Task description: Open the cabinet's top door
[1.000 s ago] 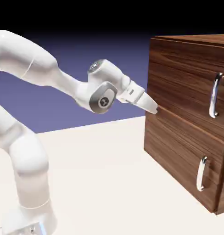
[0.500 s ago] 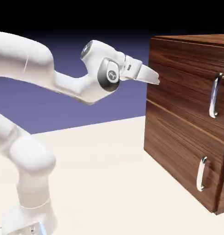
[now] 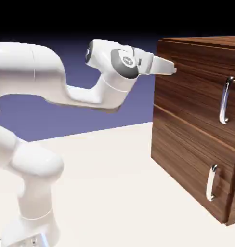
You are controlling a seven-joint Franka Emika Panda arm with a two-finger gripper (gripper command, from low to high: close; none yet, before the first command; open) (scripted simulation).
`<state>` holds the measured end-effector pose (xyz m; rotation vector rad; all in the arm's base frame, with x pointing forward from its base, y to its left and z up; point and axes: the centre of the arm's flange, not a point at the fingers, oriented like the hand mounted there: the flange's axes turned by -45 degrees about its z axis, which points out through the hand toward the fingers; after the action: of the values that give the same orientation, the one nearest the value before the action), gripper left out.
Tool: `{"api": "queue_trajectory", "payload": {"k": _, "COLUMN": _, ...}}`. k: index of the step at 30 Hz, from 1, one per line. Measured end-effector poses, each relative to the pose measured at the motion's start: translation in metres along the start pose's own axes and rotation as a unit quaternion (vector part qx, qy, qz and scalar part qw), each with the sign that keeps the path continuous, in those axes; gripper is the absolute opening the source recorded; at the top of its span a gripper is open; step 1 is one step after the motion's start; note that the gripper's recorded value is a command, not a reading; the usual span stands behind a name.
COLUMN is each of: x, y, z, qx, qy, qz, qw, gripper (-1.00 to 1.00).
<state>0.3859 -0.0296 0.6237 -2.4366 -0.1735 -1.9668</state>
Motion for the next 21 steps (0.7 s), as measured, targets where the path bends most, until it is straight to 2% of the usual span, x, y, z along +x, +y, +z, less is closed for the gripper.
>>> {"api": "queue_trajectory", "payload": {"k": 10, "x": -0.013, "y": 0.046, "z": 0.020, "qx": -0.012, "qy": 0.053, "qz": 0.016, "qw": 0.998, "gripper": 0.00}}
{"api": "queue_trajectory", "payload": {"k": 21, "x": -0.056, "y": 0.098, "z": 0.066, "qx": -0.022, "qy": 0.092, "qz": 0.031, "qw": 0.995, "gripper": 0.00}}
